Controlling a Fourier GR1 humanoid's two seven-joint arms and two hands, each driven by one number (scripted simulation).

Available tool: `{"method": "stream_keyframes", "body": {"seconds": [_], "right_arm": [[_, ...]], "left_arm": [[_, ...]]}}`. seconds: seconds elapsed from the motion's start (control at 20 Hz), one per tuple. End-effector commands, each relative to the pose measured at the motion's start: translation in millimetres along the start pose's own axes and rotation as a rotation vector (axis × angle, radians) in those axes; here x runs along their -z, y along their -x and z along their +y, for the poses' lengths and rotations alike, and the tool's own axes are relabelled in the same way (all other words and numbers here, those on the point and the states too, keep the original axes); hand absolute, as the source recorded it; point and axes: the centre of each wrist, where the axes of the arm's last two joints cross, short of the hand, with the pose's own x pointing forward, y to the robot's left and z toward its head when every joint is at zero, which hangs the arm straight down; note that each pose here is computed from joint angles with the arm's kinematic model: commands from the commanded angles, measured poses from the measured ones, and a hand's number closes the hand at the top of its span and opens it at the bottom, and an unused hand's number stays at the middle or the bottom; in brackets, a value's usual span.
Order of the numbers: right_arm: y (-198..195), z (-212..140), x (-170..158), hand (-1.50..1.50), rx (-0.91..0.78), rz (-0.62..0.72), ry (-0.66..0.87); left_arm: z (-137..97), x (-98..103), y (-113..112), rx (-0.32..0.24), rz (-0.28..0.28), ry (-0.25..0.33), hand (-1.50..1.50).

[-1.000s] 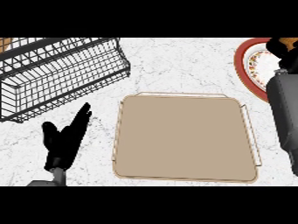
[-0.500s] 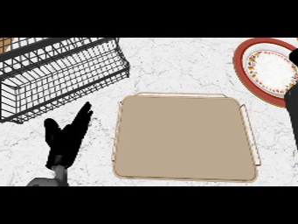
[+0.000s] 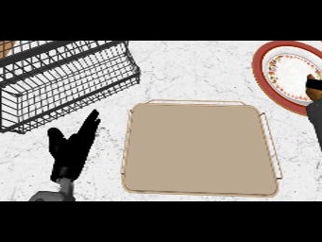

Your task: Pick the croissant from the tray and place it in the plate

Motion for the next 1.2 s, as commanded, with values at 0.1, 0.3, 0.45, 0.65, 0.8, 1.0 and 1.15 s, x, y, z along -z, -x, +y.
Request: {"method": "stream_keyframes", "body": {"seconds": [0.1,0.3,0.45,0.65,0.8,1.0,1.15], "right_arm": [[-1,0,-4,-1.5,0.143,-0.08,-0.009],[-11,-11,6,-1.5,0.299,-0.093,0.1],[-8,-15,8,-1.5,0.373,-0.055,0.126],[1,-19,2,-1.5,0.463,-0.027,0.041],[21,-22,-12,-1.5,0.535,-0.068,-0.07],[58,-24,-27,-1.5,0.58,-0.123,-0.17],[71,-21,-62,-1.5,0.582,-0.132,-0.257]], "left_arm": [[-1,1,7,-0.014,0.029,0.007,0.0],[5,0,6,-0.004,0.017,-0.014,0.0],[8,-7,15,-0.008,0.059,0.001,0.0],[24,-12,28,-0.023,0.055,-0.015,0.0],[3,-6,19,-0.025,0.049,-0.027,0.0],[14,-13,17,-0.035,0.067,-0.031,0.0],[3,-6,14,-0.018,0.056,-0.034,0.0]]}}
